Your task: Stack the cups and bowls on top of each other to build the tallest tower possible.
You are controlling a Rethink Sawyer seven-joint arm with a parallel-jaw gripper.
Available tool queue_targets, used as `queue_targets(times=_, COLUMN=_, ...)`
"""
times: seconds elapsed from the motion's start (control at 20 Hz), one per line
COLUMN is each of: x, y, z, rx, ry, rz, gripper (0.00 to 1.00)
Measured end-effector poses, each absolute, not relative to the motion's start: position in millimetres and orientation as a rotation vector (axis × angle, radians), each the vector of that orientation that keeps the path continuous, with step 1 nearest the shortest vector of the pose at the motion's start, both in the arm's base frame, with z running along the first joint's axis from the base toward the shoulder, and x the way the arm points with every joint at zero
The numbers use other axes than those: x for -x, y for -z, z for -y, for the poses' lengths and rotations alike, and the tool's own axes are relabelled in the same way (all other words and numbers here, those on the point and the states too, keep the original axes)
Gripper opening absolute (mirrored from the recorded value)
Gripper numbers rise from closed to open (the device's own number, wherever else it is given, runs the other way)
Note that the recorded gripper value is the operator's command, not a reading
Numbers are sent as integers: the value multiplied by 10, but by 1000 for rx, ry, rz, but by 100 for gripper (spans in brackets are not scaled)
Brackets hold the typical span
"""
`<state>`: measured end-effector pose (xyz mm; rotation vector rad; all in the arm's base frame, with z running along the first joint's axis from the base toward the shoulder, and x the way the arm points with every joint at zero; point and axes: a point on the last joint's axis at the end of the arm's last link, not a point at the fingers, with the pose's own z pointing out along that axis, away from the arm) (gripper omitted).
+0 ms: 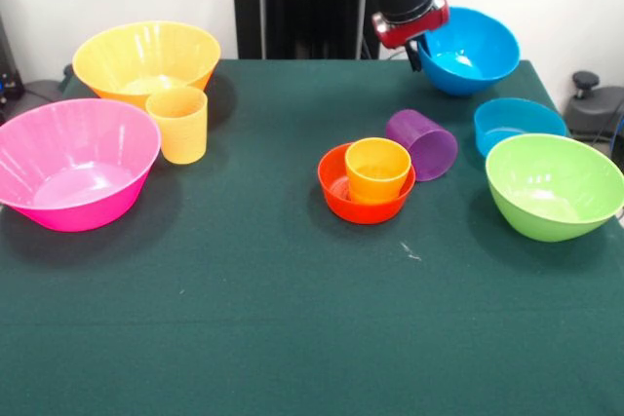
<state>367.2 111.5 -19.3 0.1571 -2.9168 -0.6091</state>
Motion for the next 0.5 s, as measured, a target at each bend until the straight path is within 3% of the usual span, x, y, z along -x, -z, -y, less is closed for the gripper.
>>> queue_targets(times=0.5, x=-3774, y=59, z=-1031, rx=-96, ry=626, rz=2841, gripper=0)
